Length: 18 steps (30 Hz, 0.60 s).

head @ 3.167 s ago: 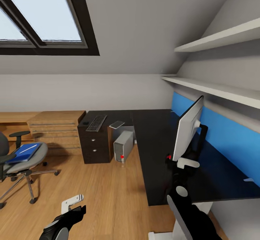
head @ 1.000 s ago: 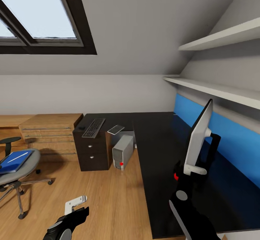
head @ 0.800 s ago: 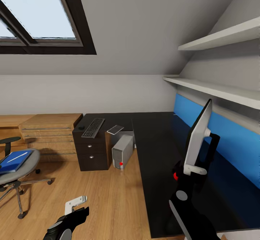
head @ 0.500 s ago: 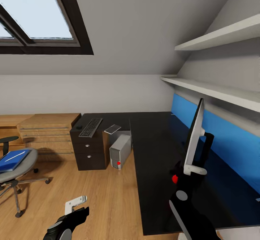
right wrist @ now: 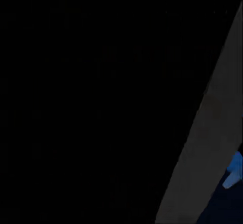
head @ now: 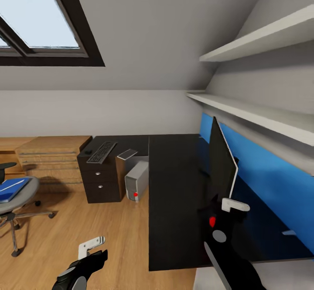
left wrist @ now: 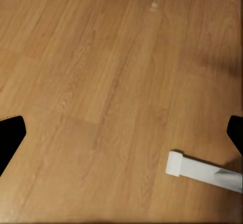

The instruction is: In the bedroom, organize the workspace by keeping the computer under the desk, ensuring the monitor is on the desk, placing the keyboard on the desk next to the monitor, placing the mouse on the desk next to the keyboard, moving the folder from the swivel chair onto the desk next to the mouse, stacking the notebook on top of the folder with the pen on top of the notebook, and positioning the swivel chair next to the desk.

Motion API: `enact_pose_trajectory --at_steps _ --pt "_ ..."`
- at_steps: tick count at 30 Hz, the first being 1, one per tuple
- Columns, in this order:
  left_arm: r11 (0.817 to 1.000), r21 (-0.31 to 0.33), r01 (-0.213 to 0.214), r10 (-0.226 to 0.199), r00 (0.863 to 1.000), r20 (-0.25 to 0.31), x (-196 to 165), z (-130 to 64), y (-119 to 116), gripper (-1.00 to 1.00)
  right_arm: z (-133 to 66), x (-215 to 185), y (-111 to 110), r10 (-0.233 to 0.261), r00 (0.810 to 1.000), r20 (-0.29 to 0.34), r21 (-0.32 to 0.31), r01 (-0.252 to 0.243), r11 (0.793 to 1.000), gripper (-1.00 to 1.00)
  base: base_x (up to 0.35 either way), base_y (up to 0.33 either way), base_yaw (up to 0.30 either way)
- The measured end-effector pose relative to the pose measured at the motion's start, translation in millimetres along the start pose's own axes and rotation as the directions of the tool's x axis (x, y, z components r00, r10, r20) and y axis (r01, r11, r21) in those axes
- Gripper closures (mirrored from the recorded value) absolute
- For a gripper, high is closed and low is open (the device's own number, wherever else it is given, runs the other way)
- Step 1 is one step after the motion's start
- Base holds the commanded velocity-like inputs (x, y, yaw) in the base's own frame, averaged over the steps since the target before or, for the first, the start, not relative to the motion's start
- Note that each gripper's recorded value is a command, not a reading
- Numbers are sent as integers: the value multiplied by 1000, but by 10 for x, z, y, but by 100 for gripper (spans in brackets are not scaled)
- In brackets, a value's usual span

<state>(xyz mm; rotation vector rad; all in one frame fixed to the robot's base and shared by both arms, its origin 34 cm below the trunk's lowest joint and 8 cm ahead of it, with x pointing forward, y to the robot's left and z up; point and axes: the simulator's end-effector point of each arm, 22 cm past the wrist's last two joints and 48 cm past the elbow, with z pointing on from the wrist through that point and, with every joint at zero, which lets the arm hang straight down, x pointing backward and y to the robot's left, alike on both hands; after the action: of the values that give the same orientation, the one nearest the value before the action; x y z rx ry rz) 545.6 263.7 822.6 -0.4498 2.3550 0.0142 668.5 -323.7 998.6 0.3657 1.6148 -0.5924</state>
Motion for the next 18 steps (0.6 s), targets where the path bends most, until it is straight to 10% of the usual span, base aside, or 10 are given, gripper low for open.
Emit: enact_pose_trajectory --at_steps 18 --pt "1000 -2 1 -1 1000 2 -7 -2 13 -100 -4 -3 2 0 1000 0 0 0 1000 -100 -9 -199 0"
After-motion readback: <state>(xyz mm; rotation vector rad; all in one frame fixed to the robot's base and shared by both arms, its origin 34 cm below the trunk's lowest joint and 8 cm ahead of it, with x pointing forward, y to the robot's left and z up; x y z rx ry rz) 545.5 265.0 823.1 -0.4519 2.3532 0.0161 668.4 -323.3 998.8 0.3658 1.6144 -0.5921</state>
